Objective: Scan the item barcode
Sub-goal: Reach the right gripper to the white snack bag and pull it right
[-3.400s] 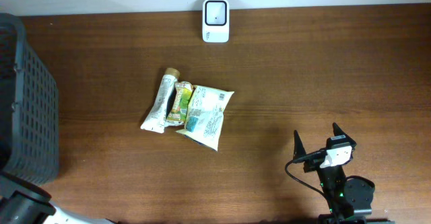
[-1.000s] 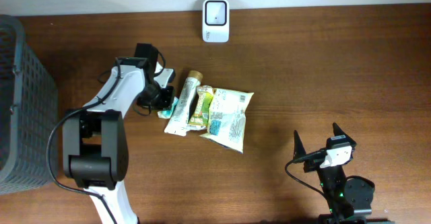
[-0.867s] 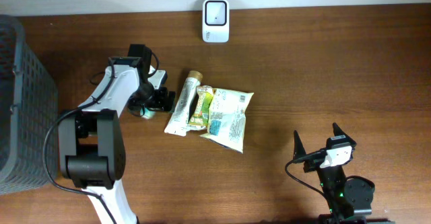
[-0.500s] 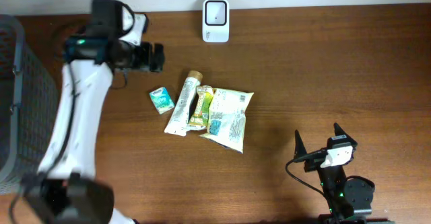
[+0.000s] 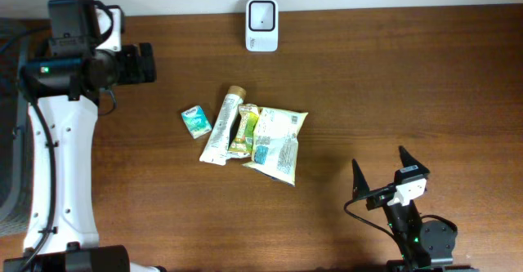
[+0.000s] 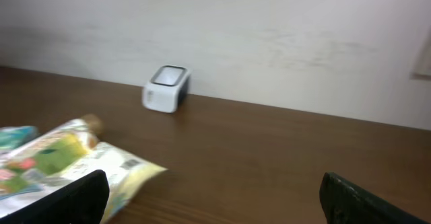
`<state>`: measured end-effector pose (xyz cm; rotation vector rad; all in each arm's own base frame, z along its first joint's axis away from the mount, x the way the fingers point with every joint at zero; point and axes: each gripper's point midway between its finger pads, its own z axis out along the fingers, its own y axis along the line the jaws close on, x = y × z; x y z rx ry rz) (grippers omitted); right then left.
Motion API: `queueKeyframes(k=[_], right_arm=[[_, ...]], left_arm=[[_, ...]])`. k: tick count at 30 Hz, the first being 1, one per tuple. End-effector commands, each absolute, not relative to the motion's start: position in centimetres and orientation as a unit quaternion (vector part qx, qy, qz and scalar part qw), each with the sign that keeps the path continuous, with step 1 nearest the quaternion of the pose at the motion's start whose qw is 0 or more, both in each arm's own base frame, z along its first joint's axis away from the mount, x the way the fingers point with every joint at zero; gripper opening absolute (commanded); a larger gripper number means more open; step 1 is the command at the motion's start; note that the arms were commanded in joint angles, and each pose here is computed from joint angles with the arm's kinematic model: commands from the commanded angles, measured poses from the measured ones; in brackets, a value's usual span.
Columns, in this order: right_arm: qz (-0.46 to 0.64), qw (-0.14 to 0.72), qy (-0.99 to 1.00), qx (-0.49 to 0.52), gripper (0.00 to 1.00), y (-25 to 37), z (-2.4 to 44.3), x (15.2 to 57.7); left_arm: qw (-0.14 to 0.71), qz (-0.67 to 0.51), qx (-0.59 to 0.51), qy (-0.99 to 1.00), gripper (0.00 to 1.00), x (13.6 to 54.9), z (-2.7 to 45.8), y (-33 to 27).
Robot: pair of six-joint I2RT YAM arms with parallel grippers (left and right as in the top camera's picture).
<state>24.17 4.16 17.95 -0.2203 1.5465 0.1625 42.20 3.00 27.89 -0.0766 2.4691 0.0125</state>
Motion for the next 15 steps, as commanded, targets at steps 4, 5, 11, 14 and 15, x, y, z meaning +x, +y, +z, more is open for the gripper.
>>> queueKeyframes(k=[4, 5, 11, 14, 15], right_arm=[[0.213, 0.676, 0.697, -0.112, 0.99, 7.6, 19.4, 23.0], [0.226, 0.668, 0.699, -0.116, 0.99, 8.0, 20.0, 23.0], [0.314, 0.492, 0.804, -0.113, 0.99, 10.5, 26.1, 24.5], [0.366, 0.388, 0.840, -0.098, 0.99, 11.8, 27.5, 25.5], [0.381, 0.360, 0.847, -0.084, 0.99, 12.0, 27.6, 26.8]], left_arm=[[0.333, 0.060, -0.058, 0.939, 0.99, 41.5, 28.6, 5.0], [0.334, 0.060, -0.058, 0.939, 0.99, 41.6, 28.7, 5.1], [0.342, 0.060, -0.058, 0.936, 0.99, 41.9, 29.0, 5.1], [0.343, 0.060, -0.058, 0.936, 0.99, 41.9, 29.0, 5.1], [0.342, 0.060, -0.058, 0.936, 0.99, 41.9, 29.0, 5.1]])
